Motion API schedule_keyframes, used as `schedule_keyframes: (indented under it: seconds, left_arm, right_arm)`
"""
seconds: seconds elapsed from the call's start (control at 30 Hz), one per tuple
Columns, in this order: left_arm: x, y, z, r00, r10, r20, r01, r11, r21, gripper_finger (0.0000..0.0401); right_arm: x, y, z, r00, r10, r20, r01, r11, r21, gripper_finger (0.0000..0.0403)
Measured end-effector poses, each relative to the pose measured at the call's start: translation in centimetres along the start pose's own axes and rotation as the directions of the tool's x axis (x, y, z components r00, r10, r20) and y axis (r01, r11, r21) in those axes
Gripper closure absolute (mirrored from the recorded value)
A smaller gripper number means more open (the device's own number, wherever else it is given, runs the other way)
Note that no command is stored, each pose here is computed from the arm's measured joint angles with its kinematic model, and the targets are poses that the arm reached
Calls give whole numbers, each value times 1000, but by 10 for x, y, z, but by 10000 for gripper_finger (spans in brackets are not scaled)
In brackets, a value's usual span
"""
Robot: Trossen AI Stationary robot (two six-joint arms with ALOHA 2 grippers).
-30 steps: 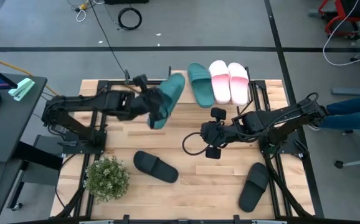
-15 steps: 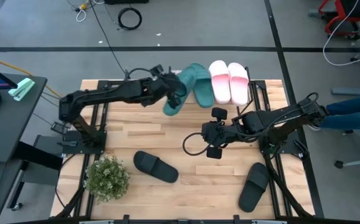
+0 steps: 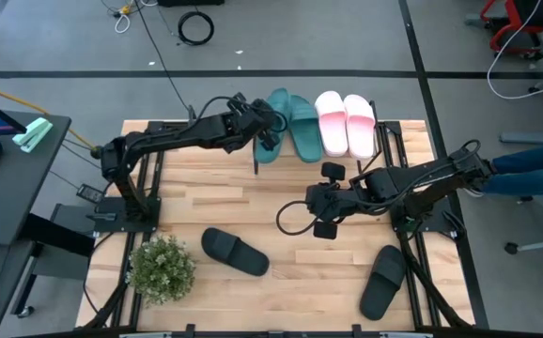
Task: Pick and place slides into the shelf
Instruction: Put the green slipper on the shelf
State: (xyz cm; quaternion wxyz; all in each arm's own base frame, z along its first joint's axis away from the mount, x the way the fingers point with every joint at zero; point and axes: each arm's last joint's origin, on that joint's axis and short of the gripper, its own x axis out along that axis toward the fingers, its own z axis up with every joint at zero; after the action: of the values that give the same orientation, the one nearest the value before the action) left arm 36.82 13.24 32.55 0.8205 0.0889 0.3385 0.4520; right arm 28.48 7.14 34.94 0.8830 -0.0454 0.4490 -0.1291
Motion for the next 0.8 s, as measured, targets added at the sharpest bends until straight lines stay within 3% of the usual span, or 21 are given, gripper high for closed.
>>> schedule_keyframes:
  seconds: [0.5, 0.8]
  left_arm:
    - [2, -3, -1, 1000, -28, -2, 28, 1000, -10, 368]
    - [1, -4, 0, 997, -81, 1, 81, 997, -18, 284]
  right_arm:
    - [0, 0, -1, 1000, -3, -9, 3, 999, 43, 317]
    - [0, 0, -1, 1000, -3, -9, 3, 999, 44, 317]
